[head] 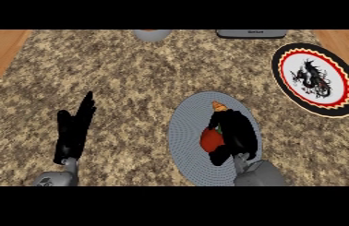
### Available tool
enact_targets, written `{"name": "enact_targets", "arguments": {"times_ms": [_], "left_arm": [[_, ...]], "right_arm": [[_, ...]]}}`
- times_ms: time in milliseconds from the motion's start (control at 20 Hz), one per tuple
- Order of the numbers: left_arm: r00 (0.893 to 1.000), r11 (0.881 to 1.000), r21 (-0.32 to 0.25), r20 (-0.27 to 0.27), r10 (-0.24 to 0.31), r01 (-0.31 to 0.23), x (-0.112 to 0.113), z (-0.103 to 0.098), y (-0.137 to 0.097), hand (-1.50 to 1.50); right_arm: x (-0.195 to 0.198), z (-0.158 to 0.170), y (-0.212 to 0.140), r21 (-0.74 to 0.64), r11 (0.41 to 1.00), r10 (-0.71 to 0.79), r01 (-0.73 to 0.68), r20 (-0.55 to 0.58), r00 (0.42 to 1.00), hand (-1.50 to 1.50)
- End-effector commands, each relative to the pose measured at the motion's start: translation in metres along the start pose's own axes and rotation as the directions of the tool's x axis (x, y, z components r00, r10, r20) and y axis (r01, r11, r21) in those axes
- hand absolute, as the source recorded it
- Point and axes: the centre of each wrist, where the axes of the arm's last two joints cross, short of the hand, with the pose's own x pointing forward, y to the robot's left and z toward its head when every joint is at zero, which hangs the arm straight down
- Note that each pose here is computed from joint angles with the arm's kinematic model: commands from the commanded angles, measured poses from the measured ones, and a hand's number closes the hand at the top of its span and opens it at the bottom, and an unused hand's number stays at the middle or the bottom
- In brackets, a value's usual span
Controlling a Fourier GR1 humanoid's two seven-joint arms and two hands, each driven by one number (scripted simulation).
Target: Pick the bell pepper from the placemat and place it in the plate
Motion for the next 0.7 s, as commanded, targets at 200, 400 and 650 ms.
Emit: {"name": "enact_targets", "arguments": {"times_ms": [200,400,650], "left_arm": [[1.000,1.000,-0.022,0.026,-0.006,0.006,-0.004,0.002,0.003,0.00],[1.000,1.000,-0.005,0.009,-0.009,0.009,0.000,0.008,0.002,0.00],[1.000,1.000,0.002,0.006,0.002,-0.002,0.011,-0.004,-0.005,0.00]], "right_arm": [[-0.089,-0.059,-0.089,-0.028,0.999,0.053,-0.047,0.265,0.963,1.50],[-0.104,-0.072,-0.129,-0.210,0.976,0.108,-0.049,0.281,0.954,1.50],[-0.102,-0.073,-0.172,-0.364,0.927,0.049,0.088,0.350,0.935,1.50]]}}
